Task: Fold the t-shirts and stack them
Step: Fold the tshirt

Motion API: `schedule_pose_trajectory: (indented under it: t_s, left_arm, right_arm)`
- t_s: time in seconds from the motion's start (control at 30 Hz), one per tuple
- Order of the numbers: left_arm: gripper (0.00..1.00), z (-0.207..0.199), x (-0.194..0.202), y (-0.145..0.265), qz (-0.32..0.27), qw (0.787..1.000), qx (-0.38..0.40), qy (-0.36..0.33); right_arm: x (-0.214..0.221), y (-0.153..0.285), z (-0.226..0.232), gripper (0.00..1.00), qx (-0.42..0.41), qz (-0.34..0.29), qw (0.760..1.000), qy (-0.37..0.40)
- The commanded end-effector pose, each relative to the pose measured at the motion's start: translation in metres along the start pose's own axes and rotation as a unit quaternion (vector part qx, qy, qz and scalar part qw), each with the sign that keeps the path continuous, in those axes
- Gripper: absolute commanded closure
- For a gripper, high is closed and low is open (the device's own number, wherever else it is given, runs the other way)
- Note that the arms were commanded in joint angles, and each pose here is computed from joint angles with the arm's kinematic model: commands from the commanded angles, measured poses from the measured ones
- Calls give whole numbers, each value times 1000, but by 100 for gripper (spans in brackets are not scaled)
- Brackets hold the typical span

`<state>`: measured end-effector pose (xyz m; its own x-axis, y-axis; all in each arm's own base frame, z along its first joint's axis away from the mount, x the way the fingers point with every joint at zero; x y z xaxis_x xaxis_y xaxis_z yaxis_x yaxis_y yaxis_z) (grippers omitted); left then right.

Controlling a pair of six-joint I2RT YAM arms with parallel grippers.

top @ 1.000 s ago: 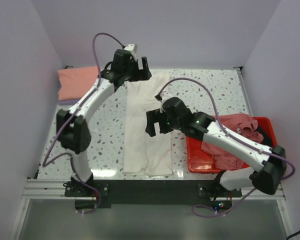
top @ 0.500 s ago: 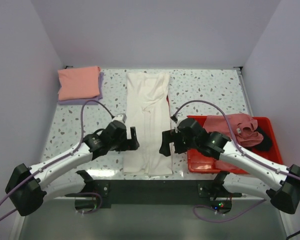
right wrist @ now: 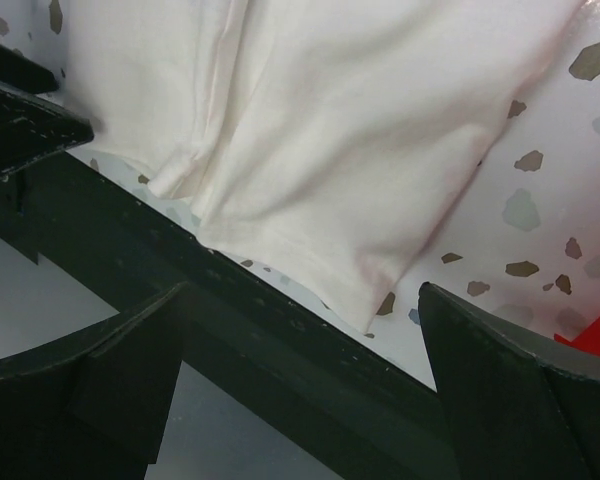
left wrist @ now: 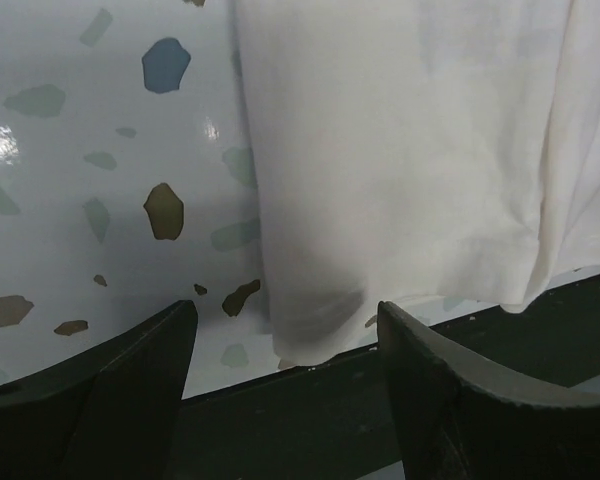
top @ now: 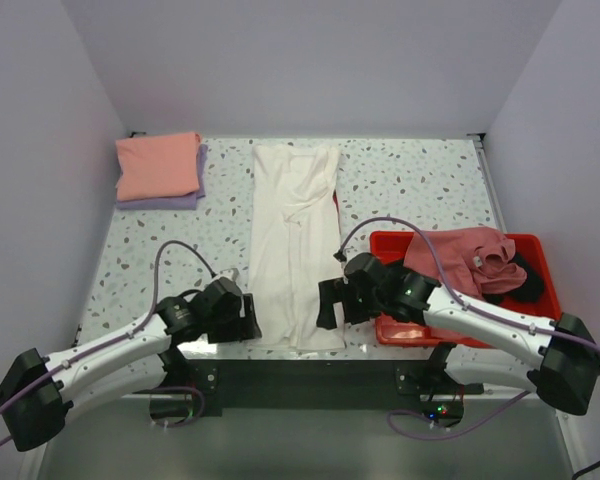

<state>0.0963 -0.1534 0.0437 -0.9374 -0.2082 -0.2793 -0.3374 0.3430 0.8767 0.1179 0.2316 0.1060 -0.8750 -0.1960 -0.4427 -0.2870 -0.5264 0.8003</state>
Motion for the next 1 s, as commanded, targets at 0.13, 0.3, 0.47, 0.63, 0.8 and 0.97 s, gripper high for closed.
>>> schedule_pose_trajectory:
  t_s: [0.13, 0.3, 0.47, 0.63, 0.8, 0.97]
  left_arm:
    - [48, -16, 19, -7, 52, 997, 56, 2]
    - [60, -18, 28, -5, 68, 995, 73, -2]
    - [84, -7, 23, 1, 55, 998, 35, -8]
    - [100, 0, 18, 0, 37, 999, 15, -1]
    - [100, 8, 19, 4, 32, 999, -7, 24]
    - [100, 8, 20, 6, 25, 998, 7, 49]
  right_arm:
    - [-7, -9, -1, 1, 12, -21, 999, -25]
    - [-5, -17, -4, 1, 19, -17, 999, -35]
    - [-1, -20, -5, 1, 20, -12, 999, -39]
    - [11, -19, 0, 1, 2, 20, 1000, -23]
    - [21, -21, 5, 1, 28, 46, 998, 9]
    - [32, -28, 4, 4, 87, 63, 993, 41]
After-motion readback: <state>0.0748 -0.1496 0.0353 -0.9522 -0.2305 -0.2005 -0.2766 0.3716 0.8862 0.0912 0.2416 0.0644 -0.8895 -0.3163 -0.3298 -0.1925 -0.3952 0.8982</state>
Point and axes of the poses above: each gripper's point midway between its finger pads, its own y axis back along the fingers, its own z axis along the line the jaws close on, x = y × z, the point moved 2 cm from there along y, back along the fingers, and after that the axes turned 3 degrees about y, right-handed, at the moved point
